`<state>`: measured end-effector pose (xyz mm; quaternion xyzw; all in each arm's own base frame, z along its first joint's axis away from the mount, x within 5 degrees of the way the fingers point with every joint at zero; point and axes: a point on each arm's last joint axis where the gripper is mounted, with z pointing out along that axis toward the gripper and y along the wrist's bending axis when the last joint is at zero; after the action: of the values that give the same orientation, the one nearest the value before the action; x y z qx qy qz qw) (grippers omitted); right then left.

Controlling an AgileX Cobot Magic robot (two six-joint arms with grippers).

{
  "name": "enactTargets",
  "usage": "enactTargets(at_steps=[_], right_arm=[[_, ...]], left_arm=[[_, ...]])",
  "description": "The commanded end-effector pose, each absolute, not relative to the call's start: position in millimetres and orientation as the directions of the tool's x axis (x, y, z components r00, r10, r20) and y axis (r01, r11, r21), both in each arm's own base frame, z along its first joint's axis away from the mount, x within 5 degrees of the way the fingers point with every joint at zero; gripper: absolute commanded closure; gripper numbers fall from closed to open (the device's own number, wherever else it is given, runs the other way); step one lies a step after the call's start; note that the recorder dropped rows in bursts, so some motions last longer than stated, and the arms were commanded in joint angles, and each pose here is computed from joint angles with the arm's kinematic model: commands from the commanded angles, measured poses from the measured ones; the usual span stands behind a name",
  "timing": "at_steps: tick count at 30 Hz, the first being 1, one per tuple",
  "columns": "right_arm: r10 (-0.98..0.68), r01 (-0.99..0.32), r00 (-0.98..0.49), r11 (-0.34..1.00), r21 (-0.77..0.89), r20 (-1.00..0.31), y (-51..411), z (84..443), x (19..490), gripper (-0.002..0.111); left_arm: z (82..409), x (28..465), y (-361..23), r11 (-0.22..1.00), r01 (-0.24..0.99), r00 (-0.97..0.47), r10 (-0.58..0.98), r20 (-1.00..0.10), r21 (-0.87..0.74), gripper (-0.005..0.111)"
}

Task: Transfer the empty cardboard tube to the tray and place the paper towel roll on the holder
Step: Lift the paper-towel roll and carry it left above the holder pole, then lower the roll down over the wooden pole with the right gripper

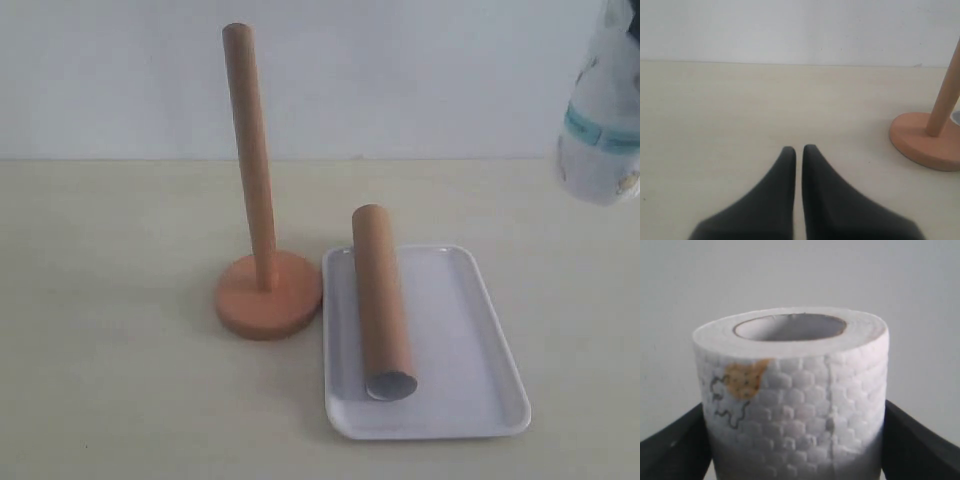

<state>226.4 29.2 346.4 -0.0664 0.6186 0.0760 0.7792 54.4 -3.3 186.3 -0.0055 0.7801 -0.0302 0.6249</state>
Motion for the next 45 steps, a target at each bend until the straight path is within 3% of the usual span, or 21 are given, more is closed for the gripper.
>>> enactTargets(at_steps=[1,4,8,17,26,45], right_arm=[[0.172,-0.322,0.385,0.946,0.043,-0.907,34.3,413.9,194.2,0.108],[0.209,-0.491,0.360,0.871,0.006,-0.909,49.8,444.7,188.8,0.108],[0.288,-0.609,0.371,0.793,0.002,-0.883,58.3,477.5,176.7,0.108],[0.189,-0.711,0.328,0.695,-0.110,-0.925,153.7,515.7,199.6,0.108],[0.162,-0.723,0.279,0.684,-0.096,-0.947,218.0,520.1,232.9,0.108],[0.136,-0.707,0.166,0.707,-0.021,-0.977,257.2,488.8,284.5,0.108]], left_arm=[[185.6,54.2,-3.4,0.997,0.027,-0.218,-0.059,-0.974,-0.067,0.103],[185.6,54.2,-3.4,0.997,0.027,-0.218,-0.059,-0.974,-0.067,0.103],[185.6,54.2,-3.4,0.997,0.027,-0.218,-0.059,-0.974,-0.067,0.103],[185.6,54.2,-3.4,0.997,0.027,-0.218,-0.059,-0.974,-0.067,0.103],[185.6,54.2,-3.4,0.997,0.027,-0.218,-0.059,-0.974,-0.067,0.103],[185.6,54.2,-3.4,0.997,0.027,-0.218,-0.059,-0.974,-0.067,0.103]])
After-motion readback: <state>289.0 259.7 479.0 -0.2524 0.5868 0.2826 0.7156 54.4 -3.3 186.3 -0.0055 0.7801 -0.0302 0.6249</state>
